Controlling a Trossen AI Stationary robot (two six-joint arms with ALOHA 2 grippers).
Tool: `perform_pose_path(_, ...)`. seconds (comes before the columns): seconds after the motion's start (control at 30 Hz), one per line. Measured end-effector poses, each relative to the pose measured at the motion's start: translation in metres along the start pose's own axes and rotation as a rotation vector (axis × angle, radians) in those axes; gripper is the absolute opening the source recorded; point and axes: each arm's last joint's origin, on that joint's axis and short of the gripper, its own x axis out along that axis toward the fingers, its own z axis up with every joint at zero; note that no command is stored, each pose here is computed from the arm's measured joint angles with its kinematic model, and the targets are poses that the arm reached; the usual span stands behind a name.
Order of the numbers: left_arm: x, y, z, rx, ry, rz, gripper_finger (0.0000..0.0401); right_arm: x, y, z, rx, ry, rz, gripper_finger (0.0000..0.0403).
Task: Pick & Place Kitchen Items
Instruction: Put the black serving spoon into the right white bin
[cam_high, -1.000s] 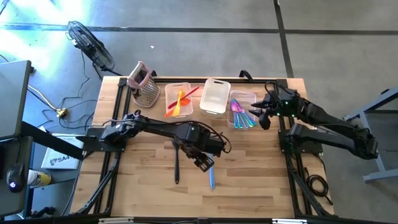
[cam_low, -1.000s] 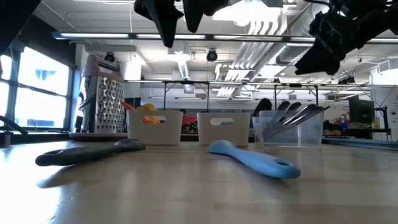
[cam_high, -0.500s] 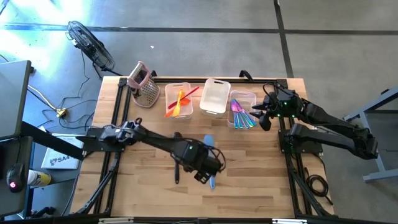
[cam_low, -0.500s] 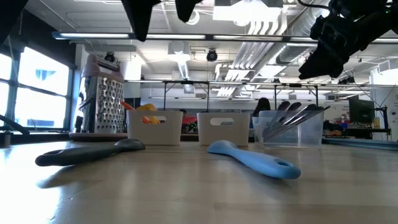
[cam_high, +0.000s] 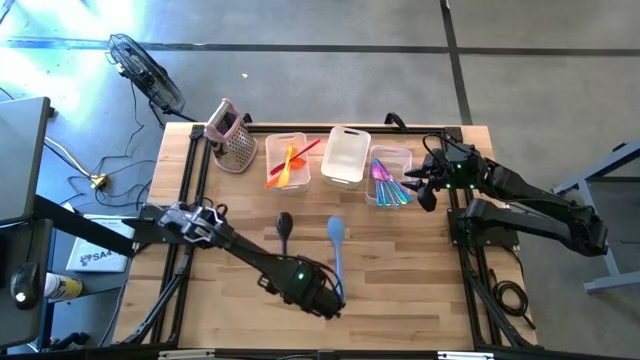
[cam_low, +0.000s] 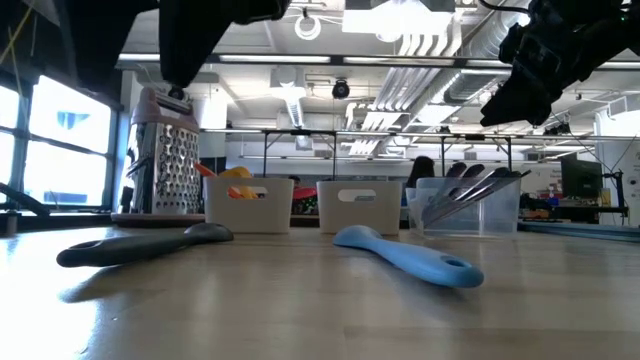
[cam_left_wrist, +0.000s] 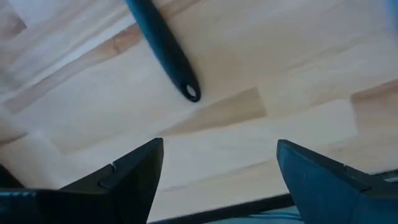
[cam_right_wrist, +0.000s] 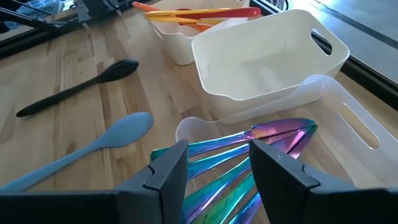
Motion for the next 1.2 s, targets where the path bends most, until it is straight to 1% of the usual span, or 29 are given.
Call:
perform_pose_path(0.17, 0.019, -0.003, 0.002, 0.005, -0.015, -0.005, 0.0303, 0.0, 0.0, 0.0, 0.0, 0.0, 0.001, 0.0165)
perform_pose_path(0.27, 0.03, -0.008, 0.003, 0.002, -0.04, -0.049, 0.0303, 0.0, 0.0, 0.0, 0.0, 0.002, 0.0, 0.0165)
perform_pose_path(0.33, 0.035, -0.007, 0.004, 0.001, -0.058, -0.043, 0.0303, 0.0, 0.0, -0.001, 0.002, 0.008, 0.0, 0.0165)
perform_pose_path(0.5, 0.034, -0.007, 0.005, -0.013, -0.082, -0.044, 0.0303, 0.0, 0.0, -0.002, 0.004, 0.02, -0.001, 0.0165)
perform_pose_path(0.7, 0.034, -0.003, 0.004, -0.055, -0.044, -0.004, 0.0303, 0.0, 0.0, -0.003, -0.011, 0.028, -0.002, 0.0165)
perform_pose_path(1.03, 0.023, 0.017, 0.002, -0.041, -0.072, 0.137, 0.0303, 0.0, -0.001, -0.003, -0.012, 0.029, -0.01, 0.0165)
perform_pose_path(1.13, 0.025, 0.025, 0.003, -0.036, -0.074, 0.157, 0.0303, 0.002, -0.001, -0.003, -0.011, 0.036, -0.011, 0.0165)
perform_pose_path(1.2, 0.027, 0.031, 0.003, -0.034, -0.067, 0.129, 0.0303, 0.005, -0.002, -0.003, -0.008, 0.048, -0.013, 0.0165)
